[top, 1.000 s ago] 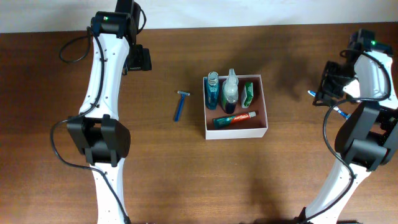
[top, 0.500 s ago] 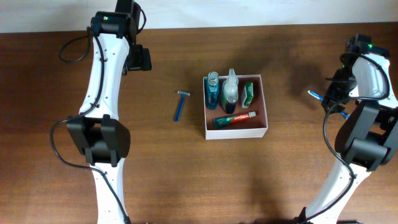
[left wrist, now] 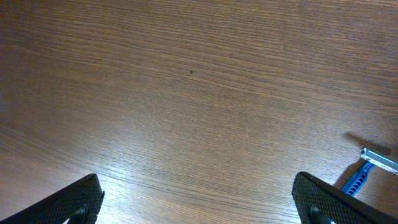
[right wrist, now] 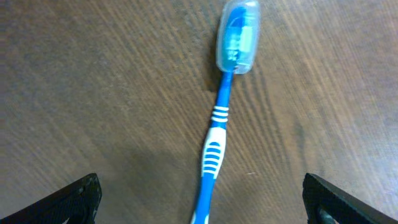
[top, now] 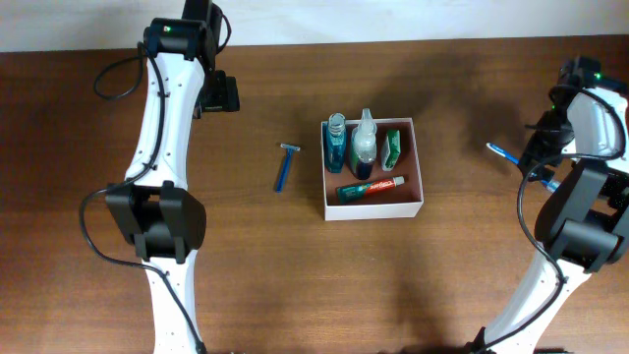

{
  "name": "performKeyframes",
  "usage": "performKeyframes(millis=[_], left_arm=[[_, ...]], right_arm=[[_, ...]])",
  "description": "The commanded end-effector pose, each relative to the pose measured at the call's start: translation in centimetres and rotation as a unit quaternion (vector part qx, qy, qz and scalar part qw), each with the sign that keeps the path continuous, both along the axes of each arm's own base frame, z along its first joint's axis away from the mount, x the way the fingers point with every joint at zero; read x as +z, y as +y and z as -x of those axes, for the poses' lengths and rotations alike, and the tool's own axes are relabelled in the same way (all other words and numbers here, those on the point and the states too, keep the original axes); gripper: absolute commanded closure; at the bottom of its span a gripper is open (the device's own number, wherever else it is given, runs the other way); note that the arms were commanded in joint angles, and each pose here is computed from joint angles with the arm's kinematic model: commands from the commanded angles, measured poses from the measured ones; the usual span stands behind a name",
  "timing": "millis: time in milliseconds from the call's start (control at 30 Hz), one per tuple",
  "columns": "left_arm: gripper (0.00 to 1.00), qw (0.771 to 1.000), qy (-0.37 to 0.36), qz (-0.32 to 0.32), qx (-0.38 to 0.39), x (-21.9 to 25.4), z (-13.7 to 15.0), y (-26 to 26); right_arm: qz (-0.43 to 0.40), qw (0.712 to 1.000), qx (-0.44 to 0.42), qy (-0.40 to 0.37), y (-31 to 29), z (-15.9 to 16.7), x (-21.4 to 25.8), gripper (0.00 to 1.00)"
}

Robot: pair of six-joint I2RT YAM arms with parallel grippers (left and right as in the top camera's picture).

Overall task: Pack container
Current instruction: 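Move the right gripper over the blue toothbrush, then lower the right gripper onto the toothbrush handle and close it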

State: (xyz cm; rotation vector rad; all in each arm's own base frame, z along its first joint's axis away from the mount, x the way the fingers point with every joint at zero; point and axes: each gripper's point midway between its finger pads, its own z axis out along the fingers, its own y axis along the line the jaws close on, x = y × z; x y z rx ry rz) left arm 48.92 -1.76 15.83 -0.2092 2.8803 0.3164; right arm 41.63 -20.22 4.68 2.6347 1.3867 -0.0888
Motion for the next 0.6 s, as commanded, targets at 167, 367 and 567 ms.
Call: performKeyframes(millis=[167, 367, 567], left_arm=[[0.00, 1.000, -0.001, 0.003, -0.004, 0.3, 0.1, 0.1], [0.01, 1.000, -0.002, 0.003, -0.004, 0.3, 0.1, 0.1], [0.01, 1.000, -0.003, 0.003, -0.004, 0.4, 0.0, 0.1]], right_arm=[[-0.029, 0.999, -0.002, 0.036, 0.7, 0.7, -4.0, 0.01], [-0.035, 0.999, -0.001, 0.038, 0.8, 0.6, -5.0, 0.01], [-0.041, 0.998, 0.000, 0.047, 1.1, 0.7, -5.9, 0.01]])
